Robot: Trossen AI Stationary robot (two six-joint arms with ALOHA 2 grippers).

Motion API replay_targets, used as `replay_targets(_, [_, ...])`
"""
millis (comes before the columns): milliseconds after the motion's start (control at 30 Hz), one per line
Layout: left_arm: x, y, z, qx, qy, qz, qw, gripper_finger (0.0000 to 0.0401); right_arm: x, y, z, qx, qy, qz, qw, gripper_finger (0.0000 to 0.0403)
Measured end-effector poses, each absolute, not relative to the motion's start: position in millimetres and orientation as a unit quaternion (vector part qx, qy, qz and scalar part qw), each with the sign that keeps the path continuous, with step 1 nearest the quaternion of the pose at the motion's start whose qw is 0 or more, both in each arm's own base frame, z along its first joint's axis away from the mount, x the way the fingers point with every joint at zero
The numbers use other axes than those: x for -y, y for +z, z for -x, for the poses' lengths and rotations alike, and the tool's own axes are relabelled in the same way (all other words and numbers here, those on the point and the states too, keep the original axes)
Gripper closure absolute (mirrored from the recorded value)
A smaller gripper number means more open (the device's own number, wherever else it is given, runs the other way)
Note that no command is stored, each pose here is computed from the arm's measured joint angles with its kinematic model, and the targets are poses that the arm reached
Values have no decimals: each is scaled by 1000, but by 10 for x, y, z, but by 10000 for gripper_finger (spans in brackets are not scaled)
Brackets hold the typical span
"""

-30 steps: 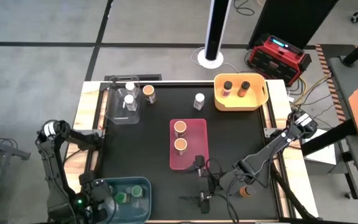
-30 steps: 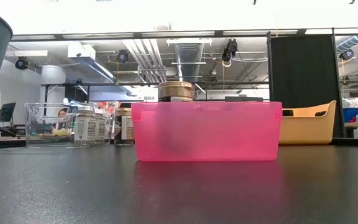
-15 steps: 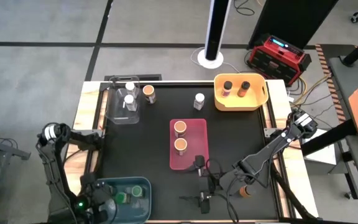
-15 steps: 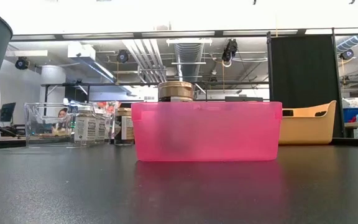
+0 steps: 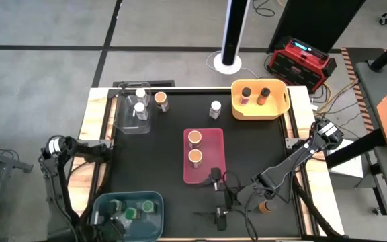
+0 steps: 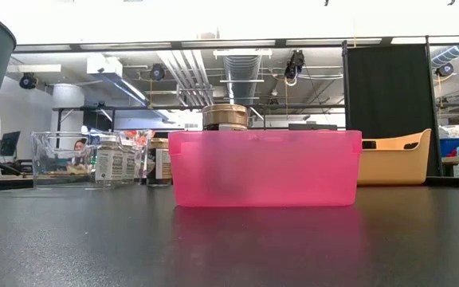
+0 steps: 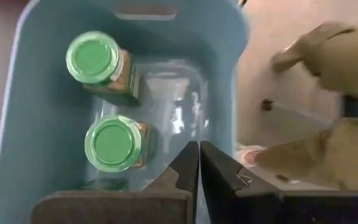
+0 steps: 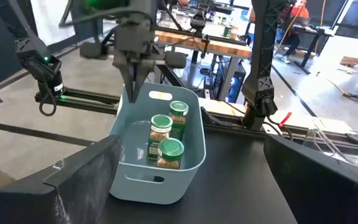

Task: Sort spices by type
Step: Put the green seasoning bottle into the blue bin

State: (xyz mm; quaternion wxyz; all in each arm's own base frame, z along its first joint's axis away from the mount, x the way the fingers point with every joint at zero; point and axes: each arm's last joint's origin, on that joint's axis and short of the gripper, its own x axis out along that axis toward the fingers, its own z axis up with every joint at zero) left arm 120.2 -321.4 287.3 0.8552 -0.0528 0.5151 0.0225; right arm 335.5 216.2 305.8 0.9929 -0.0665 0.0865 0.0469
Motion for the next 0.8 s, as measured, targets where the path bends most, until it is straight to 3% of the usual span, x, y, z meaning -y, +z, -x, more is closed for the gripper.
replay_targets(467, [3310,2395,-1337,-539,101,-20,836,401,-2163,3065,-3356,-84,47,61,994,14])
replay_targets(800, [3273,2368,-1338,-541,119,-36,832,401,-2163,3064,-3356,-84,46,57,994,14])
